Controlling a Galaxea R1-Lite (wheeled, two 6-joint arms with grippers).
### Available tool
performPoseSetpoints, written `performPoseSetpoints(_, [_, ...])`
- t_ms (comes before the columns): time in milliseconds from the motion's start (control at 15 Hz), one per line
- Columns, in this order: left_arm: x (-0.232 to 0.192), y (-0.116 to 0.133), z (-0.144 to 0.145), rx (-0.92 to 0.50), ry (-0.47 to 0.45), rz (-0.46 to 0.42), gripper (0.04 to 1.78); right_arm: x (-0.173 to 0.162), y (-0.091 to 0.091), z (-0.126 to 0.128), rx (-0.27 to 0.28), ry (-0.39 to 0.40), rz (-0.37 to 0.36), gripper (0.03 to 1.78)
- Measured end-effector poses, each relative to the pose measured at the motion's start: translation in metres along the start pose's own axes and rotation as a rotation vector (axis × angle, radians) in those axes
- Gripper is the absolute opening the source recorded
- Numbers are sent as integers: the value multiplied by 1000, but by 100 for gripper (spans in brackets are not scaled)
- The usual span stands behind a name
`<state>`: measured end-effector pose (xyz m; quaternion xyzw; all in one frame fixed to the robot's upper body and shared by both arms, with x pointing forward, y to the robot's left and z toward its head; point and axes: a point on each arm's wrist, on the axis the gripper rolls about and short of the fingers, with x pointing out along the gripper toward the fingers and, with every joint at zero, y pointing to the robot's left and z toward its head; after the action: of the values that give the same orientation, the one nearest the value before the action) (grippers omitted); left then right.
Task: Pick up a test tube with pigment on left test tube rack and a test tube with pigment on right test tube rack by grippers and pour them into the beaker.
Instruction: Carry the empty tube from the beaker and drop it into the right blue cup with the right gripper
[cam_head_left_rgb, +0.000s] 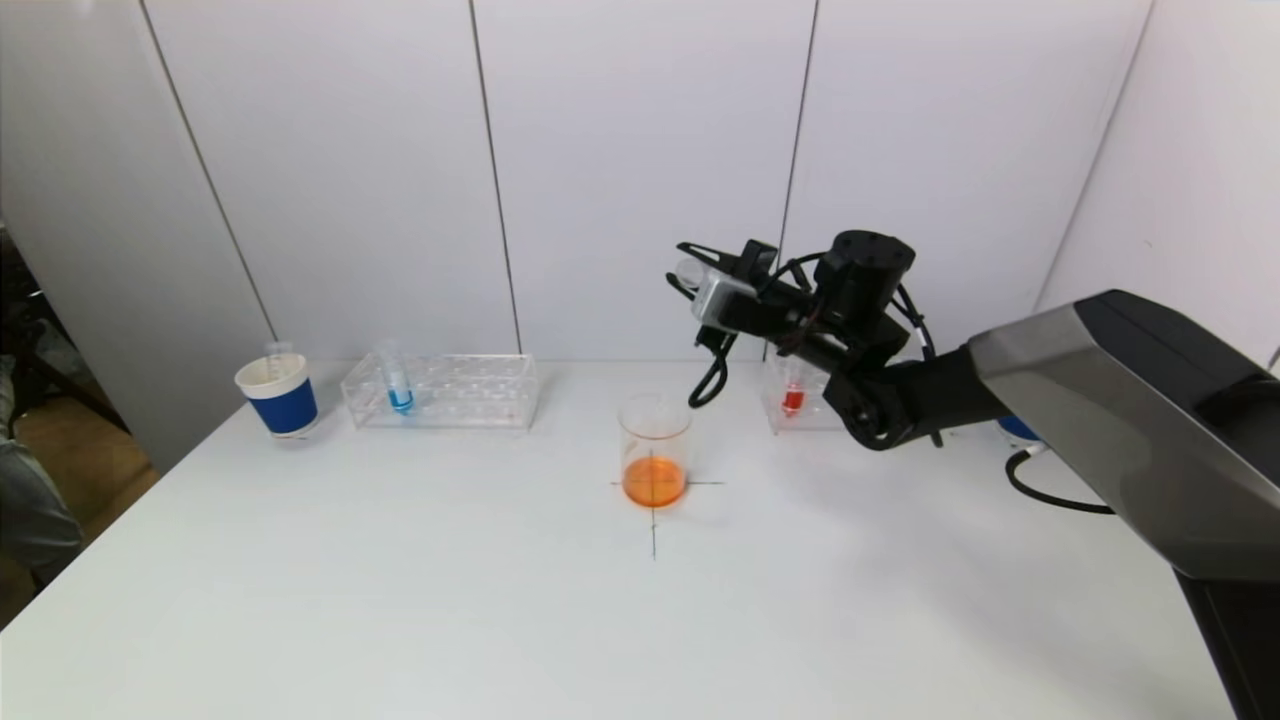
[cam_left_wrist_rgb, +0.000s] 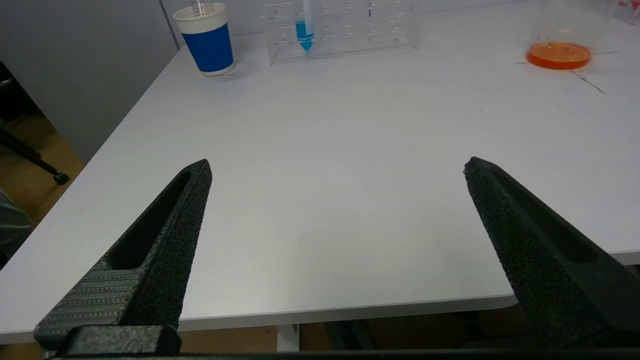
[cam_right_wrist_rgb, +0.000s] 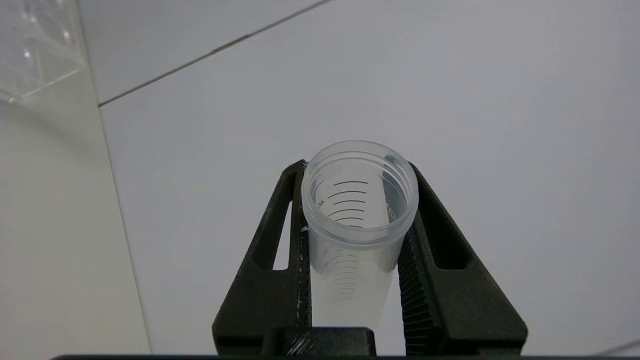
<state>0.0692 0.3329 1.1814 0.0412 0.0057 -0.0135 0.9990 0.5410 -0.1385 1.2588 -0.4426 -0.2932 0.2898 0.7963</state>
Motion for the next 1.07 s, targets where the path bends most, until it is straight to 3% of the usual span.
performPoseSetpoints(133, [0,0,0,0,0,0,176,-1,-16,5,147,84,-93,55])
performPoseSetpoints(333, [0,0,0,0,0,0,176,-6,-36,7,297,218,-203,55])
performPoseSetpoints(600, [0,0,0,0,0,0,176,-28,-69,-4,319,284,-269,55])
performPoseSetpoints(867, [0,0,0,0,0,0,176,-48,-95,-21,400,355,-392,55])
performPoseSetpoints(1067, [0,0,0,0,0,0,176,-63,-110,-35,502,417,-462,55])
